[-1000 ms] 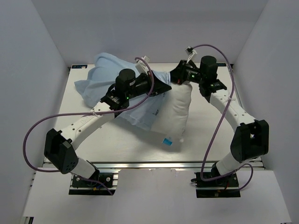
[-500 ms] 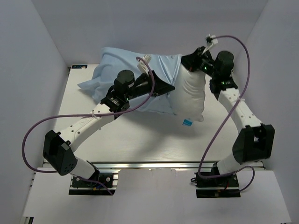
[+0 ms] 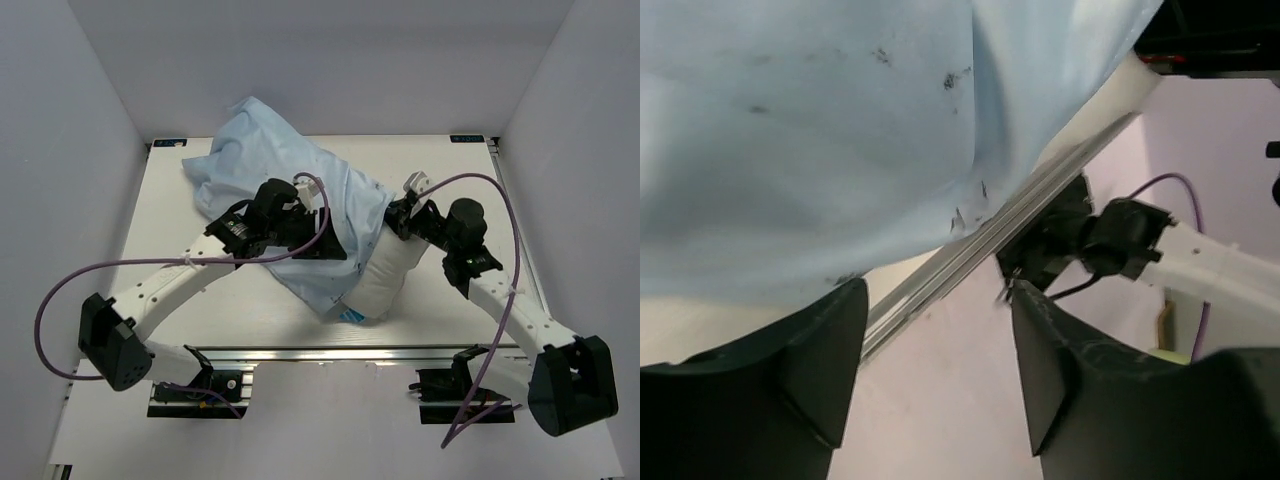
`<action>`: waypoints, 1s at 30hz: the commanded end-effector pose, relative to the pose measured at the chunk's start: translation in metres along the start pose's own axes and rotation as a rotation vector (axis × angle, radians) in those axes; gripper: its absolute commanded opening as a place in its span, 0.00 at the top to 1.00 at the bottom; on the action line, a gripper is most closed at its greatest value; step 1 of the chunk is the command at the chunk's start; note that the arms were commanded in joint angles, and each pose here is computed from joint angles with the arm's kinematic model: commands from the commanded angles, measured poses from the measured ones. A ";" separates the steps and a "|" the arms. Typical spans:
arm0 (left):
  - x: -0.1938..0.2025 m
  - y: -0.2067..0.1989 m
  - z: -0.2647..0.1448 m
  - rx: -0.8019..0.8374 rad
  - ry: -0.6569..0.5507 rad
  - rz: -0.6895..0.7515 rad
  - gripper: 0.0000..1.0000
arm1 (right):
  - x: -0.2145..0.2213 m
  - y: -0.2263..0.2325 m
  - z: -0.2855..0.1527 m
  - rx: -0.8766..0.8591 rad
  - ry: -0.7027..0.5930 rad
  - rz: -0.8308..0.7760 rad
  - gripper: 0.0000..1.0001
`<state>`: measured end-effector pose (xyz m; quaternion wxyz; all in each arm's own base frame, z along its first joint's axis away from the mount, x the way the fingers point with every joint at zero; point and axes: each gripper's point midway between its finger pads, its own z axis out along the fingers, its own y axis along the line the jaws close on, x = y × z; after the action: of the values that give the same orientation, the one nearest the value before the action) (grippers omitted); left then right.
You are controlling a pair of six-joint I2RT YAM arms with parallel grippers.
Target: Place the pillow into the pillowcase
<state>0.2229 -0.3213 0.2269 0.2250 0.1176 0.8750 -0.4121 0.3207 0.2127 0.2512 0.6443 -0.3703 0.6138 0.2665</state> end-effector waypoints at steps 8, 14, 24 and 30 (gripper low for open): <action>-0.078 -0.058 -0.096 -0.054 -0.278 0.248 0.26 | -0.024 0.060 -0.002 -0.153 -0.070 -0.119 1.00; -0.074 -0.060 -0.053 -0.004 -0.208 0.331 0.23 | -0.042 0.077 0.002 -0.192 -0.084 -0.047 1.00; -0.079 -0.046 -0.028 -0.132 -0.212 0.381 0.22 | -0.073 0.088 0.012 -0.250 -0.114 0.073 1.00; -0.098 -0.052 -0.039 -0.158 -0.305 0.343 0.21 | -0.062 0.106 0.009 -0.302 -0.096 0.010 1.00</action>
<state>0.2651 -0.3318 0.2921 0.3719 0.2119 0.8497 -0.3078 0.2581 0.2760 0.2766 0.6063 -0.4105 0.5839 0.3506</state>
